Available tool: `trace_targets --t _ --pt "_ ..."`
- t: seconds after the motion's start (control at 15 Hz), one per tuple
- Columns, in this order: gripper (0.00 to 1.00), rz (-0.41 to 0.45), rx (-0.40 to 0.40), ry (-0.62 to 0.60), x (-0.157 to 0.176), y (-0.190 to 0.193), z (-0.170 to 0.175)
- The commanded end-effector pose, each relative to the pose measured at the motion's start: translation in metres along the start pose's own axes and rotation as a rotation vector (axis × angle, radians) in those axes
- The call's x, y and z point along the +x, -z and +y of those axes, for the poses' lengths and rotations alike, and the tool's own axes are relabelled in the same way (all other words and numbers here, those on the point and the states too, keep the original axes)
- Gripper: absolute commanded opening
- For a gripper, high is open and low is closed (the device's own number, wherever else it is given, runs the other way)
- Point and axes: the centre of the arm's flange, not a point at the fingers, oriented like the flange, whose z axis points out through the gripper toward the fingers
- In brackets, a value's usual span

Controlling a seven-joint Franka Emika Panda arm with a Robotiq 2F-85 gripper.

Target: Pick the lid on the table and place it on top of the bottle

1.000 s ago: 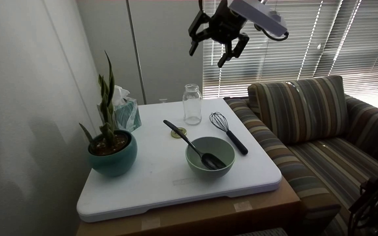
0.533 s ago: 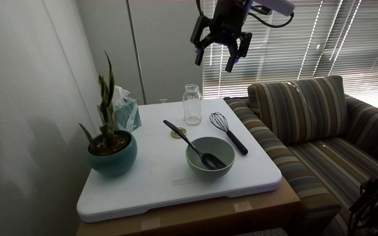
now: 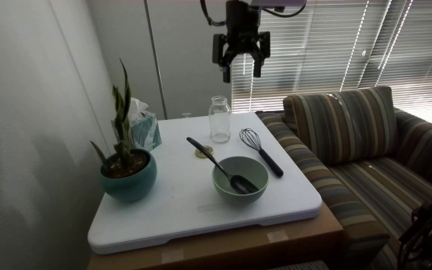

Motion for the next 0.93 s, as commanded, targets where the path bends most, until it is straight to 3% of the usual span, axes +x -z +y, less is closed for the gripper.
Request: trace_targets --t 0.0,0.6,0.87 --pt "1.00 0.046 0.017 -0.014 0.034 -0.045 0.001" --pt "1.00 0.232 0.121 -0.176 0.060 -0.090 0.023" --pt "1.00 0.204 0.102 -0.148 0.056 -0.086 0.018"
